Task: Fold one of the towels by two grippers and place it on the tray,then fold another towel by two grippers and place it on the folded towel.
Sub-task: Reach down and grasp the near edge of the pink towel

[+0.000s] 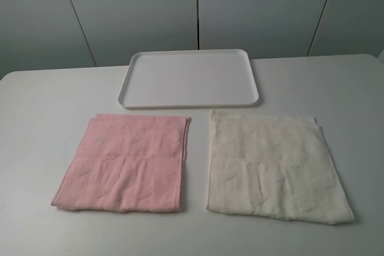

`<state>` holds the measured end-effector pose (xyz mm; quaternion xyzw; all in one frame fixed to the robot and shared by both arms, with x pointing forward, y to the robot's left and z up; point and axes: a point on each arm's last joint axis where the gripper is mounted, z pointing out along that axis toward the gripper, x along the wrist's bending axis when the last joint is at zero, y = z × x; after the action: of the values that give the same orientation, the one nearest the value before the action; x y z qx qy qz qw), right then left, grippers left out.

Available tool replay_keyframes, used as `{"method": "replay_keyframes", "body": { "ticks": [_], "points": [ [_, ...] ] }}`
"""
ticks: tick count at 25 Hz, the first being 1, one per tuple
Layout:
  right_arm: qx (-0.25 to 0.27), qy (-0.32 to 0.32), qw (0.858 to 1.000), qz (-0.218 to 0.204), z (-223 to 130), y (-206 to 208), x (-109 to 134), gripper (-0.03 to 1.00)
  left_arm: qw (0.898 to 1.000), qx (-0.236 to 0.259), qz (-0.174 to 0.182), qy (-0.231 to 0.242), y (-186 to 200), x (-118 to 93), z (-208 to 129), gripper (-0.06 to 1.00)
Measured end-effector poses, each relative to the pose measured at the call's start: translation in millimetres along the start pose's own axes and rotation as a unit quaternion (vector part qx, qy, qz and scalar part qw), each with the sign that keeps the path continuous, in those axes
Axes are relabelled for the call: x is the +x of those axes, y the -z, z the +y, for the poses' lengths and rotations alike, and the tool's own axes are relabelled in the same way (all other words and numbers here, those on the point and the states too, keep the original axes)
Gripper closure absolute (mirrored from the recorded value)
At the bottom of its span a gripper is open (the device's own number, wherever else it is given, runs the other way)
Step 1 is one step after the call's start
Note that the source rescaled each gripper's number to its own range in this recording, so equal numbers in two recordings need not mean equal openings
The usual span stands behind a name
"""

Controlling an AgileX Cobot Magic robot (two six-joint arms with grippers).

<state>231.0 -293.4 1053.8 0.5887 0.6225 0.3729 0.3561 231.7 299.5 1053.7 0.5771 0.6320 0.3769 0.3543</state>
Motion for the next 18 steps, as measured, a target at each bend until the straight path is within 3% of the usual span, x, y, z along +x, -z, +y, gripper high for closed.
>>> {"method": "replay_keyframes", "body": {
  "ticks": [18],
  "points": [
    [0.000,0.000,1.000,0.000,0.0,0.0,0.0,-0.03,1.000,0.000,0.000,0.000,0.0,0.0,0.0,0.01]
  ]
}}
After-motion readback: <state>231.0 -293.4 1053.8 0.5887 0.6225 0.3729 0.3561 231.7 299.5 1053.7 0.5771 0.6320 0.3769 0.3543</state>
